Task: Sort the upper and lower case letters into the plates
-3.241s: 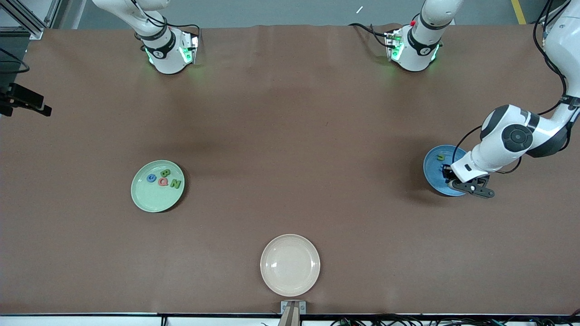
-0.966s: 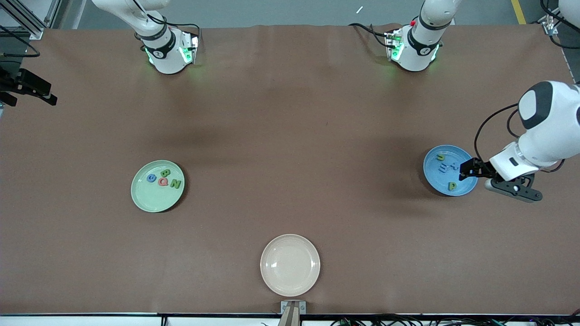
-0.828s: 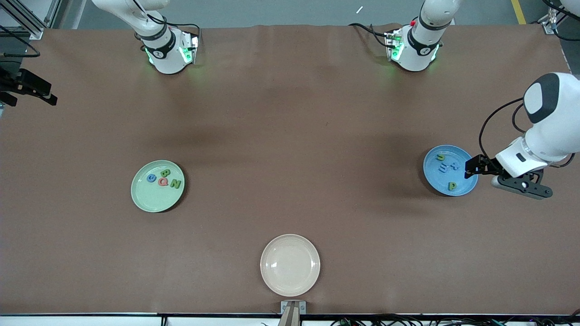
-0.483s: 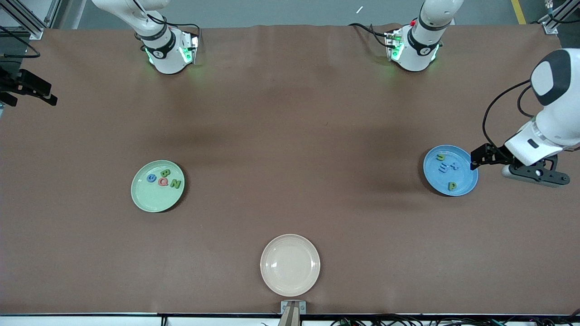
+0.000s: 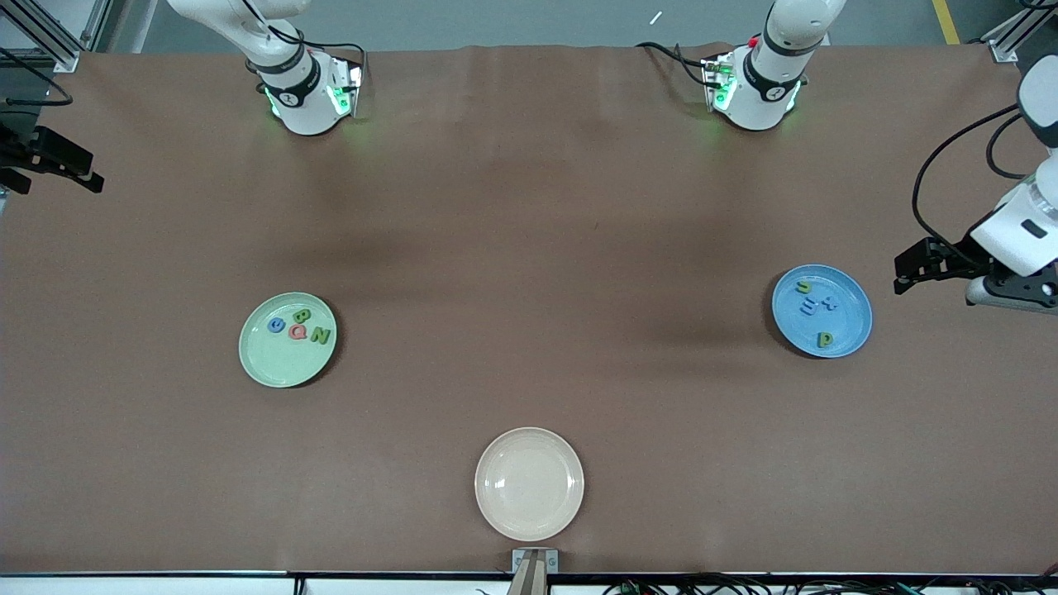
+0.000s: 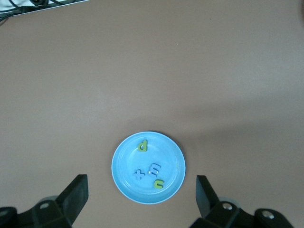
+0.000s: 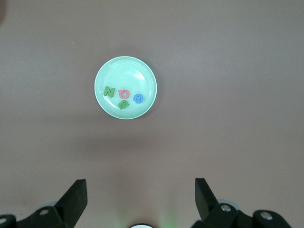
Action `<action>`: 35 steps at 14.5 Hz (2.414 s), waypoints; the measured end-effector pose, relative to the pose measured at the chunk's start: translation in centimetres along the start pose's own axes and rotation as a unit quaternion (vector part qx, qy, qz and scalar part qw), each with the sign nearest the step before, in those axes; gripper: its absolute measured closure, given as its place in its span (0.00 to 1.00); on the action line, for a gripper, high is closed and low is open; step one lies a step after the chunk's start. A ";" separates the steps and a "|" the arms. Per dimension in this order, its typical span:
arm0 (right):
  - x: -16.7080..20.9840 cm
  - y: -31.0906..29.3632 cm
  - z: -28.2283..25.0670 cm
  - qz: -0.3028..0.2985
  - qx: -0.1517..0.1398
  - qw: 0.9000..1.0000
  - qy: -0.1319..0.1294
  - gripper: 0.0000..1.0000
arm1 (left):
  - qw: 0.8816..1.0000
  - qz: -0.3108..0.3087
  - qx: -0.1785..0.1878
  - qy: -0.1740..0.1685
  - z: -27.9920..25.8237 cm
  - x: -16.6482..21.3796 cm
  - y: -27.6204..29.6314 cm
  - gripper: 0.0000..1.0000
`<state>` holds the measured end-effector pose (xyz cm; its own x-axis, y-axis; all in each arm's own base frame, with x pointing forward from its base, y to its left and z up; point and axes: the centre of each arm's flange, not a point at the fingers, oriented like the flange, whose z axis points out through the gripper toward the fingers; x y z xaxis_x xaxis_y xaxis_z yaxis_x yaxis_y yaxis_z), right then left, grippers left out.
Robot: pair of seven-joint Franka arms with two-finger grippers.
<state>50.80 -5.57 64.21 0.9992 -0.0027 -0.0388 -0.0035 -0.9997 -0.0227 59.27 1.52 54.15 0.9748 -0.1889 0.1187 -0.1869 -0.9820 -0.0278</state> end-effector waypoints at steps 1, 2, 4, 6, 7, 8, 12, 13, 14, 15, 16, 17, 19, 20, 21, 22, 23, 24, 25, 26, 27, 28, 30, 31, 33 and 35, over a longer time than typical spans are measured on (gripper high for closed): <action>0.0 0.0 0.0 0.000 0.000 1.000 0.000 0.00 | 1.000 -0.003 0.000 0.000 -0.6 0.1 -0.2 0.00; 0.0 0.0 0.0 0.000 0.000 1.000 0.000 0.00 | 1.000 -0.008 0.001 0.001 -0.9 0.1 -0.3 0.00; 0.0 0.0 0.0 0.000 0.000 1.000 0.000 0.00 | 1.000 -0.020 0.000 0.002 -1.1 0.1 -0.3 0.00; 0.0 0.0 0.0 0.000 0.000 1.000 0.000 0.00 | 1.000 -0.022 -0.001 0.002 -1.1 0.1 -0.3 0.00; 0.0 0.0 0.0 0.000 0.000 1.000 0.000 0.00 | 1.000 -0.022 -0.001 0.002 -1.1 0.1 -0.3 0.00; 0.0 0.0 0.0 0.000 0.000 1.000 0.000 0.00 | 1.000 -0.022 -0.001 0.003 -1.1 0.1 -0.3 0.00; 0.0 0.0 0.0 0.000 0.000 1.000 0.000 0.00 | 1.000 -0.021 -0.001 0.008 -1.5 0.3 -0.2 0.00; 0.0 0.0 0.0 0.000 0.000 1.000 0.000 0.00 | 1.000 -0.021 0.000 0.017 -2.3 0.6 -0.1 0.00; 0.0 0.0 0.0 0.000 0.000 1.000 0.000 0.00 | 0.999 -0.027 0.002 0.028 -3.3 0.8 0.0 0.00; 0.0 0.0 0.0 0.000 0.000 1.000 0.000 0.00 | 0.998 -0.042 0.003 0.037 -4.3 1.1 0.0 0.00; 0.0 -0.1 0.0 -0.001 0.000 1.000 0.000 0.00 | 0.997 -0.059 0.004 0.041 -5.0 1.1 0.0 0.00; 0.0 -0.1 0.0 -0.001 0.000 1.000 0.000 0.00 | 0.997 -0.073 0.004 0.039 -5.5 1.1 0.0 0.00; 0.0 -0.1 0.1 -0.001 0.000 1.000 -0.001 0.00 | 0.996 -0.086 0.003 0.034 -6.3 1.0 0.0 0.00; 0.0 -0.1 0.1 -0.001 0.000 1.000 -0.001 0.00 | 0.995 -0.091 0.003 0.035 -6.6 1.0 -0.1 0.00; 0.0 -0.1 0.2 -0.001 0.000 1.000 -0.002 0.00 | 0.995 -0.096 0.003 0.034 -6.8 0.9 -0.3 0.00; 0.0 -0.1 0.3 -0.001 0.000 1.000 -0.003 0.00 | 0.995 -0.099 0.003 0.031 -7.0 0.8 -0.4 0.00; 0.0 -0.2 0.4 0.000 0.001 1.000 -0.004 0.00 | 0.995 -0.100 0.003 0.028 -7.1 0.8 -0.6 0.00; 0.0 -0.2 0.4 0.002 0.001 1.000 -0.004 0.00 | 0.994 -0.101 0.003 0.026 -7.2 0.7 -0.7 0.00; -0.1 -0.3 0.4 0.003 0.001 1.000 -0.004 0.00 | 0.994 -0.103 0.003 0.026 -7.2 0.7 -0.9 0.00; -0.1 -0.4 0.4 0.004 0.001 1.000 -0.004 0.00 | 0.994 -0.104 0.002 0.025 -7.2 0.6 -1.0 0.00; -0.2 -0.4 0.4 0.004 0.001 1.000 -0.004 0.00 | 0.994 -0.104 0.001 0.024 -7.1 0.7 -1.1 0.00; -0.2 -0.4 0.3 0.004 0.001 1.000 -0.004 0.00 | 0.994 -0.104 0.001 0.024 -7.0 0.7 -1.1 0.00; -0.3 -0.5 0.3 0.004 0.001 1.000 -0.003 0.00 | 0.994 -0.104 0.000 0.024 -7.0 0.7 -1.2 0.00; -0.3 -0.5 0.3 0.003 0.001 1.000 -0.003 0.00 | 0.994 -0.104 0.000 0.024 -7.1 0.7 -1.2 0.00; -0.2 -0.5 0.3 0.003 0.001 1.000 -0.002 0.00 | 0.994 -0.104 0.000 0.025 -7.1 0.7 -1.1 0.00; -0.2 -0.5 0.2 0.003 0.001 1.000 0.000 0.00 | 0.994 -0.105 0.001 0.024 -7.1 0.7 -1.2 0.00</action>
<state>50.61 -5.08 63.98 0.9992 -0.0094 -0.0384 -0.0103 -0.9997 -0.0238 59.35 2.52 61.29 0.9852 0.0199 0.1702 0.0201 -0.9998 0.0007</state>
